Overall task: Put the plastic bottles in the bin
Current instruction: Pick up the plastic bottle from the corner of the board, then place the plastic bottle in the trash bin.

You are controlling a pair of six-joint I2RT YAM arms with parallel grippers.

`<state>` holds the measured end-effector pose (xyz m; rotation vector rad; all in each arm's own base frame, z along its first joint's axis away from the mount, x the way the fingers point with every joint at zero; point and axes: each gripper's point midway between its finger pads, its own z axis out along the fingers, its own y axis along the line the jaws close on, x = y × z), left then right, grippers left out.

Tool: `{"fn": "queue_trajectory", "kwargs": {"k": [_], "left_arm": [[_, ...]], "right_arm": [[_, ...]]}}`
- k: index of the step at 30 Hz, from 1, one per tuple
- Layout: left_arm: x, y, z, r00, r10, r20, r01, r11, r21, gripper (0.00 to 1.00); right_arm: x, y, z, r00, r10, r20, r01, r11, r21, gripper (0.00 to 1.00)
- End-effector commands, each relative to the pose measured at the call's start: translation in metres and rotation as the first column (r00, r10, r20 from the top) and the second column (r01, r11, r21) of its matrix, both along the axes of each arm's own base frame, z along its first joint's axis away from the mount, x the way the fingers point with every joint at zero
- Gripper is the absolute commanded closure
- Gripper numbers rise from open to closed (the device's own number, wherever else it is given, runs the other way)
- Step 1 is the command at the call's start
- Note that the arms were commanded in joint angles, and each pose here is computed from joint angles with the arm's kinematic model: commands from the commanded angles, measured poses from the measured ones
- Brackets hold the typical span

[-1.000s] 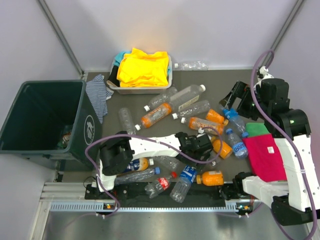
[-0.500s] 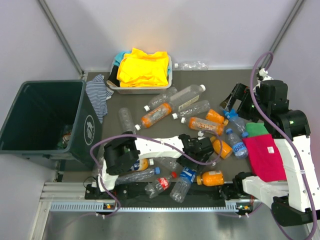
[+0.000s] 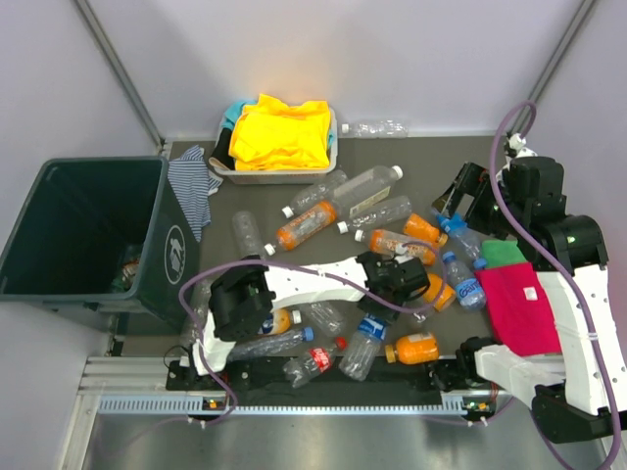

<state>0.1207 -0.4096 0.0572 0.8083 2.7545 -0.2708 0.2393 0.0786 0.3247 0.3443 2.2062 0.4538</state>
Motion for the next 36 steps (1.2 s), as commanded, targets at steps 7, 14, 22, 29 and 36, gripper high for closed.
{"fn": "queue_trajectory", "kwargs": {"k": [7,14,22,29,36], "left_arm": [[0.108,0.046,0.106,0.961,0.166,0.221,-0.151,0.985,-0.086,0.84],[0.199,0.146,0.173,0.847,0.303,0.437,-0.312,0.949,-0.052,0.85],[0.271,0.249,0.305,0.583,0.493,0.645,-0.49,0.847,-0.205,0.83],[0.272,0.35,0.396,0.271,0.574,0.773,-0.642,0.706,-0.299,0.78],[0.218,0.453,0.46,-0.071,0.549,0.833,-0.779,0.491,-0.39,0.75]], "right_arm": [[0.004,-0.008,0.012,0.998,-0.036,0.053,0.036,0.999,-0.01,0.01],[0.005,-0.012,0.01,0.998,-0.048,0.049,0.05,0.998,-0.033,0.01],[0.011,-0.009,0.011,0.998,-0.043,0.048,0.044,0.999,-0.019,0.01],[0.017,-0.007,0.015,0.997,-0.04,0.063,0.041,0.999,-0.018,0.01],[0.023,-0.001,0.015,0.998,-0.018,0.054,0.018,1.0,-0.007,0.01]]}}
